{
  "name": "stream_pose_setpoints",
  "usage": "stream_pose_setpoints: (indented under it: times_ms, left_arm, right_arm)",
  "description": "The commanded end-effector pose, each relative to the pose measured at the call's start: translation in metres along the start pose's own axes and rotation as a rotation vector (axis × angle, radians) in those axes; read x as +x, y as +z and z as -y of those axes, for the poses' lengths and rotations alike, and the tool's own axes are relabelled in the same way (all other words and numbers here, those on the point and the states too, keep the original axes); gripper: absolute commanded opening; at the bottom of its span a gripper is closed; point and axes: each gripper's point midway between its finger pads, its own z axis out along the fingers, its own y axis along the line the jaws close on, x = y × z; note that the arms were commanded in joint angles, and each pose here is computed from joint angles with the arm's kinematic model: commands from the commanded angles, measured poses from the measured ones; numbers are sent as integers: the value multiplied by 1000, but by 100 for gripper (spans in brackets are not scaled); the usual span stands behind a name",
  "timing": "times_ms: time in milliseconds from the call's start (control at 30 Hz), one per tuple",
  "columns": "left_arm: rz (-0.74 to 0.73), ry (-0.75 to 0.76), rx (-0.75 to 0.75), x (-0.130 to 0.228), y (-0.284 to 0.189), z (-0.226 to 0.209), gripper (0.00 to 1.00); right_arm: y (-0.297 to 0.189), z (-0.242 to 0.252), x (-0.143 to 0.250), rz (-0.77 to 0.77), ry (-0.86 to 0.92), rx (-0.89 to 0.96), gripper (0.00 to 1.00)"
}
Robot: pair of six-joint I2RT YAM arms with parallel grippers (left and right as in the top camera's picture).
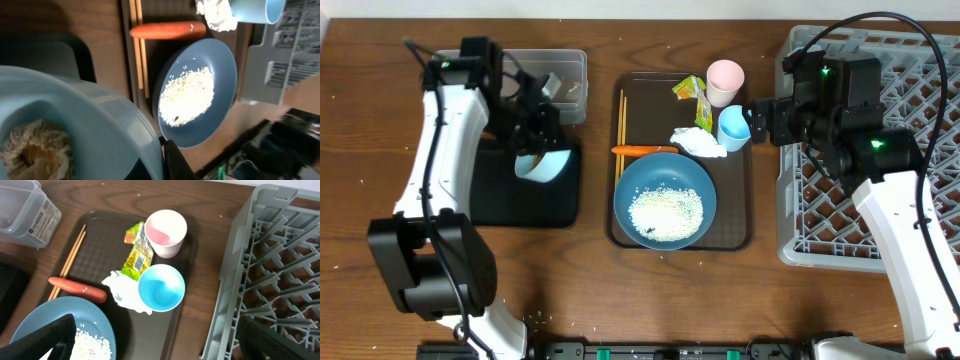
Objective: Sort waste into correct bins and load items into the dishwasher rack
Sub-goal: 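Tip the bowl over the black tray to dump the food scrap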
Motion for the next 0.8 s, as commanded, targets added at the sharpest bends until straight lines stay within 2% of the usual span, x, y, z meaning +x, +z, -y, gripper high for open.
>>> stream_pose_setpoints:
  times_ms: [0, 267, 767]
  left_arm:
    - [43, -16, 141, 7, -4, 1, 6]
    - [205, -103, 372, 9, -20, -21, 6]
    - [456, -298, 739, 10, -83, -41, 6]
  right_arm:
    - [0, -2, -3, 2, -4, 4, 95]
    - [0, -2, -2, 0, -3, 4, 95]
    - [0, -2, -2, 0, -2, 3, 96]
